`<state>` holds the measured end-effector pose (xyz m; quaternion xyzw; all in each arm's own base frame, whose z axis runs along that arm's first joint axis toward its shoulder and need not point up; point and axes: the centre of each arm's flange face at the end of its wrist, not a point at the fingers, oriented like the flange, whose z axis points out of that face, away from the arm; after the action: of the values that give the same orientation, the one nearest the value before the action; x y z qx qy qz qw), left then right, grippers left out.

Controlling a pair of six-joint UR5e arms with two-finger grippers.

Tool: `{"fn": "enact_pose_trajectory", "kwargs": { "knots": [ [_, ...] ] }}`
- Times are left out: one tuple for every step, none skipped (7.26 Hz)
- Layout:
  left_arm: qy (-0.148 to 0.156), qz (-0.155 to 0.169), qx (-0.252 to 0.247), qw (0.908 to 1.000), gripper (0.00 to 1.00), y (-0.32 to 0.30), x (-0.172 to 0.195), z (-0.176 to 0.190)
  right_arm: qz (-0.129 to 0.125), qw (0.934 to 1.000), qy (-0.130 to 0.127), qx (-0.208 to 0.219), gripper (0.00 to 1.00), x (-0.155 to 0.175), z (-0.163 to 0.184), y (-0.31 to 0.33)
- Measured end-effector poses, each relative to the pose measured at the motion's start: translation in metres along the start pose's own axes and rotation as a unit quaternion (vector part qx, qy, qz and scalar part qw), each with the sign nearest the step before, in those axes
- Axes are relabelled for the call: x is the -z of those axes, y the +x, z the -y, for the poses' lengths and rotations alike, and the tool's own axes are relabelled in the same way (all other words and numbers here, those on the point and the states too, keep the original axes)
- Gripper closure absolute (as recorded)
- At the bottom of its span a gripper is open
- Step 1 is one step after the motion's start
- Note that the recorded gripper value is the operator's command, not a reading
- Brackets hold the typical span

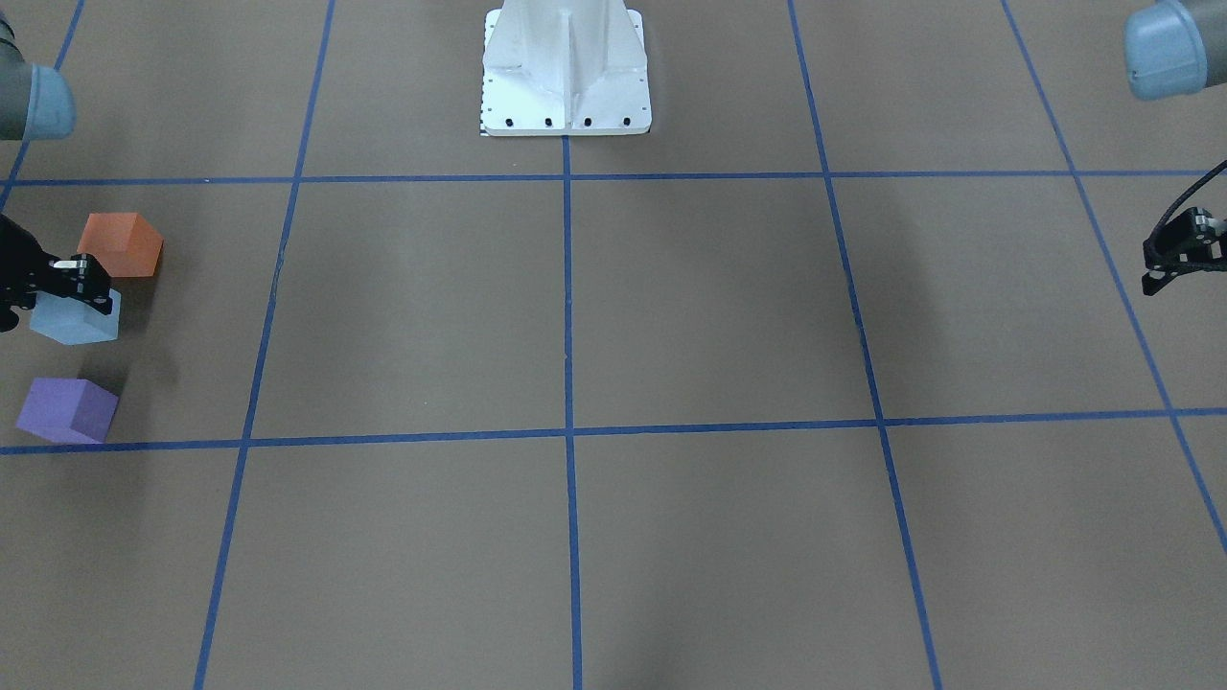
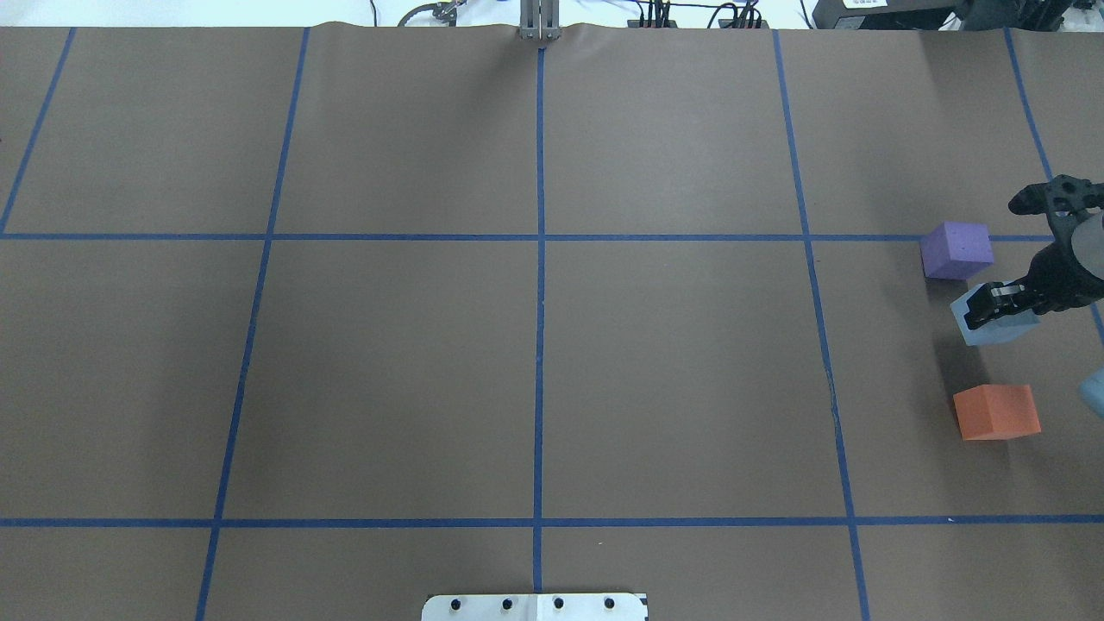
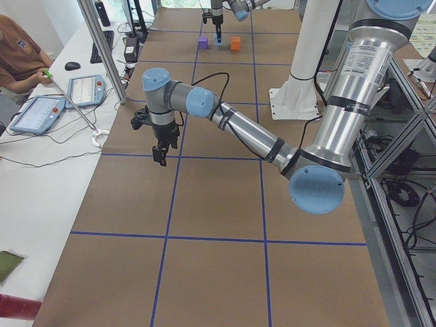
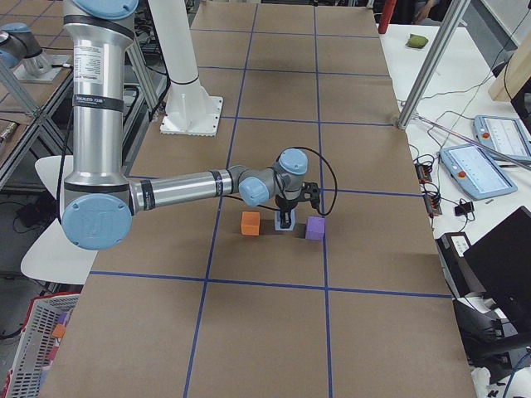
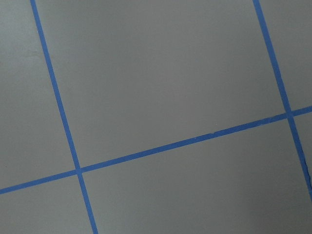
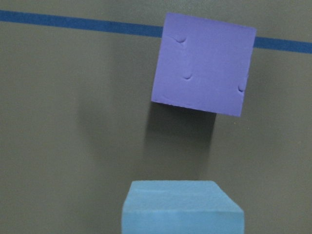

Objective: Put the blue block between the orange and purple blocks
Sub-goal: 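Lower the light blue cube between the purple and orange cubes, open right gripper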

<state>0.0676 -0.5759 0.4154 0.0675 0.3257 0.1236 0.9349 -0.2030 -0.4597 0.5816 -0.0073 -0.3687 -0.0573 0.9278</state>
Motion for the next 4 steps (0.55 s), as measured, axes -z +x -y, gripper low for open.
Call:
{"fn": "enact_pose_trajectory", "kwargs": {
  "knots": [
    [0.000,0.000,0.000,1.0000,0.00,-0.0003,-0.0003,0.0001,-0.003,1.0000,-0.005,-0.001,1.00,-0.0072,0.0018,0.0003],
    [0.000,0.000,0.000,1.0000,0.00,-0.0004,-0.0005,0.0002,-0.004,1.0000,-0.008,-0.001,1.00,-0.0109,0.0024,0.0004],
    [0.000,0.000,0.000,1.0000,0.00,-0.0005,-0.0006,0.0002,-0.004,0.9999,-0.010,-0.001,0.78,-0.0124,0.0027,0.0002],
    [0.000,0.001,0.000,1.0000,0.00,-0.0007,-0.0009,0.0002,-0.004,0.9999,-0.011,-0.001,0.40,-0.0139,0.0026,0.0007]
  ]
}}
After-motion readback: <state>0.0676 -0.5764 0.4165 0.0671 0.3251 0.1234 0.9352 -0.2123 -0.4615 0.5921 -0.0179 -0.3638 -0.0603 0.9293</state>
